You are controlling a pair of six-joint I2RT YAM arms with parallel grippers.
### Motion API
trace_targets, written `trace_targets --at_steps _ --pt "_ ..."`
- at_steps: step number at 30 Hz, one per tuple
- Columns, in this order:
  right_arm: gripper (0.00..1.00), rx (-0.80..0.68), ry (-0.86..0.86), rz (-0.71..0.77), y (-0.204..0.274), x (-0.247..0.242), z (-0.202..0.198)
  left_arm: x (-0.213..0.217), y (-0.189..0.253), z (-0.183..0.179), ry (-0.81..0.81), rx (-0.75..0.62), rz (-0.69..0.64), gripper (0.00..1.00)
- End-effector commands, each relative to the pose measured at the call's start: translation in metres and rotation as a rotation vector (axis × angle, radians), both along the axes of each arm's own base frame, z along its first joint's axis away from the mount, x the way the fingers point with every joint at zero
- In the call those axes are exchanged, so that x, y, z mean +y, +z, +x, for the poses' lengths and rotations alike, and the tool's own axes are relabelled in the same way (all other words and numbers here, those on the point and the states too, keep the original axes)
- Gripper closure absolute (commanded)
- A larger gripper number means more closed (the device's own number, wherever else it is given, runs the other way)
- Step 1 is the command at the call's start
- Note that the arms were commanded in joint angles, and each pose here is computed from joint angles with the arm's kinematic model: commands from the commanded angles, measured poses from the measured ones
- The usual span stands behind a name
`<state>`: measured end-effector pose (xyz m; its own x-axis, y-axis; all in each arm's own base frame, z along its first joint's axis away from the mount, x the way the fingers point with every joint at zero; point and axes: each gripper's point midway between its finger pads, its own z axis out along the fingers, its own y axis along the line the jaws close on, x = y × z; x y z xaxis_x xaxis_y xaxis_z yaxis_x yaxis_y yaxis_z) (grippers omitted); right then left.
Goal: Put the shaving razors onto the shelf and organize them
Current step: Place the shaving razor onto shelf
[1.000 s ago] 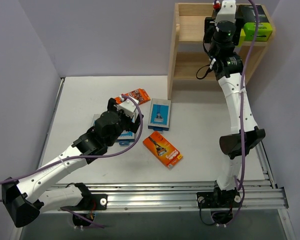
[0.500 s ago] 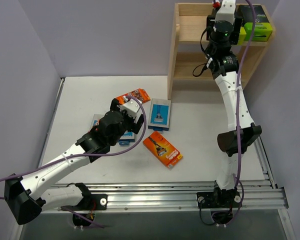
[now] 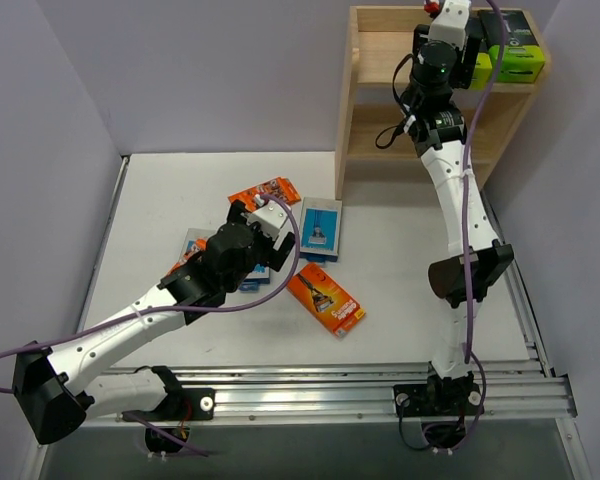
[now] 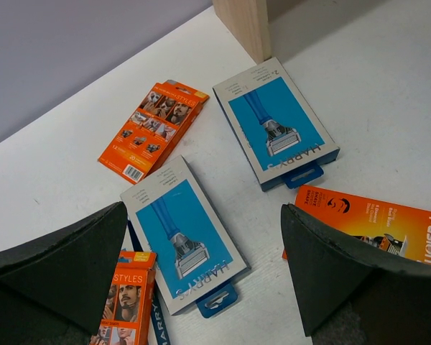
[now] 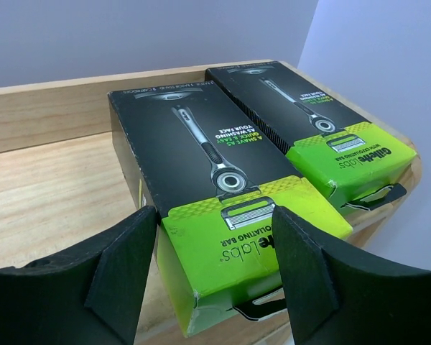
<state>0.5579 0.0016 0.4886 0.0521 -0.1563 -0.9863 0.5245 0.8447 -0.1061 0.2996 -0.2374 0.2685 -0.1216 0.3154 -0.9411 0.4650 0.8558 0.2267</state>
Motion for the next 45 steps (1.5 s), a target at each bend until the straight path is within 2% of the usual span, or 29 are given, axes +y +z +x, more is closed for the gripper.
trace_targets --at_steps 1,15,36,41,44,45 --pt "0.40 0.153 -0.085 -0.001 -0.065 -0.009 0.019 -0.006 0.011 0.002 -0.011 -0.029 -0.018 0.03" --pt "0.39 0.171 -0.055 0.013 -0.079 -0.037 0.032 -0.010 -0.005 0.008 -0.005 0.001 0.023 0.03" --pt "0.37 0.164 -0.024 0.012 -0.088 -0.046 0.049 -0.011 -0.017 0.016 0.013 0.035 0.049 0.03" --pt "0.32 0.156 -0.021 0.019 -0.086 -0.045 0.050 -0.010 -0.015 0.016 0.018 0.033 0.047 0.03" --pt "0.24 0.151 -0.016 0.029 -0.083 -0.044 0.048 -0.009 -0.015 0.016 0.022 0.036 0.045 0.03" --pt "0.18 0.153 -0.013 0.029 -0.082 -0.043 0.047 -0.009 -0.013 0.016 0.021 0.035 0.041 0.03"
